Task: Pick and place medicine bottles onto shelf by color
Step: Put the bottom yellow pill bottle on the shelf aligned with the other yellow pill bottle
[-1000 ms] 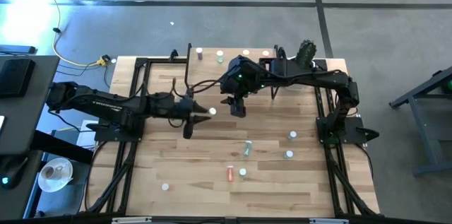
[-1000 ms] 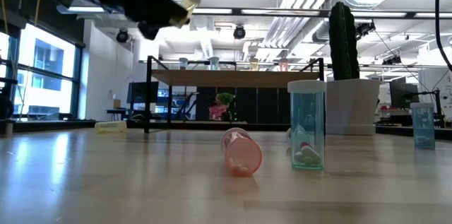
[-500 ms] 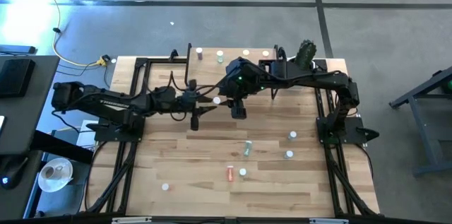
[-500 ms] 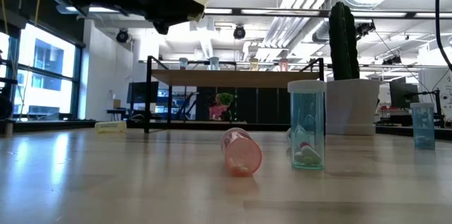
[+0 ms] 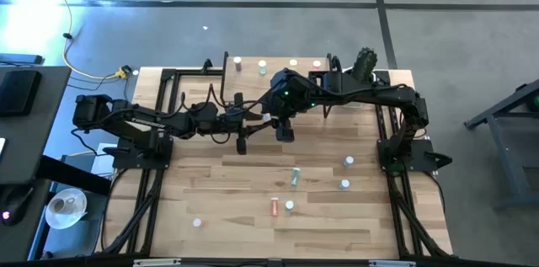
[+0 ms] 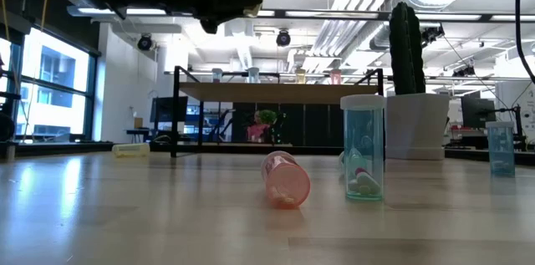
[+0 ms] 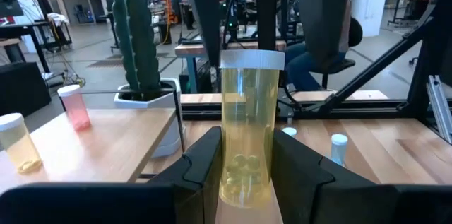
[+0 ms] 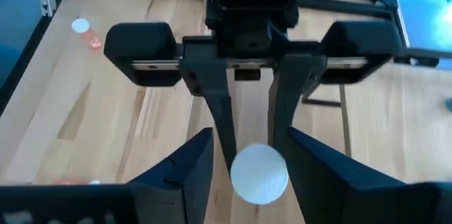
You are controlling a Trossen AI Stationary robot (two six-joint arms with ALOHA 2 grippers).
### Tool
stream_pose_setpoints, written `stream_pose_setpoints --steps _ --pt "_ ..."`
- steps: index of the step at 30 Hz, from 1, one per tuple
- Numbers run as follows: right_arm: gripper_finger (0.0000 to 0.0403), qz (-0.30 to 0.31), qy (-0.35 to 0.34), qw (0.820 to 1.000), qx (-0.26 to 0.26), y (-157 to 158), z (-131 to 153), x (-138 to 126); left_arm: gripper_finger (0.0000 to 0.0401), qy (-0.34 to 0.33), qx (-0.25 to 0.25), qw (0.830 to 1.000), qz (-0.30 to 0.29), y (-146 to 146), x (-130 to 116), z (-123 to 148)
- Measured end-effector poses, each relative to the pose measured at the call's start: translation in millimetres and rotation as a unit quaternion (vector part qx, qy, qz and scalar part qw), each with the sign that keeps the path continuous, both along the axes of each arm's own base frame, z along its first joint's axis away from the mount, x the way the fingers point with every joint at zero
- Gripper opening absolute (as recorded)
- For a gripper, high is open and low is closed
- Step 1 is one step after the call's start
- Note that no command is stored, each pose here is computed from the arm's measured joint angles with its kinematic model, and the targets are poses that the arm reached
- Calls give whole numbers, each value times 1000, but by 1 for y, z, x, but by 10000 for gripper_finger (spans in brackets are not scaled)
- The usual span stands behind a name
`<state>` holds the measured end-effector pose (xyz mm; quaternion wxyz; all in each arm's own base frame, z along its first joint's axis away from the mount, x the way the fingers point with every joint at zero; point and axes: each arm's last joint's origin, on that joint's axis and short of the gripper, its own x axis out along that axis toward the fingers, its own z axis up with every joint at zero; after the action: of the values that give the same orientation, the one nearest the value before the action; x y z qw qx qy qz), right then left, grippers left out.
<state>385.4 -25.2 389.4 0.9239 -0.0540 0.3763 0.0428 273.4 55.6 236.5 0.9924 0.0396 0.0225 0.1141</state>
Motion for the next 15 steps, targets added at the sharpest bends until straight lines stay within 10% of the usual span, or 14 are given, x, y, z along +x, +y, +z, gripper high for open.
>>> stream_pose_setpoints --steps 15 --pt "152 -20 28 999 -17 -1 -4 -4 94 0 0 1000 4 1 1 1"
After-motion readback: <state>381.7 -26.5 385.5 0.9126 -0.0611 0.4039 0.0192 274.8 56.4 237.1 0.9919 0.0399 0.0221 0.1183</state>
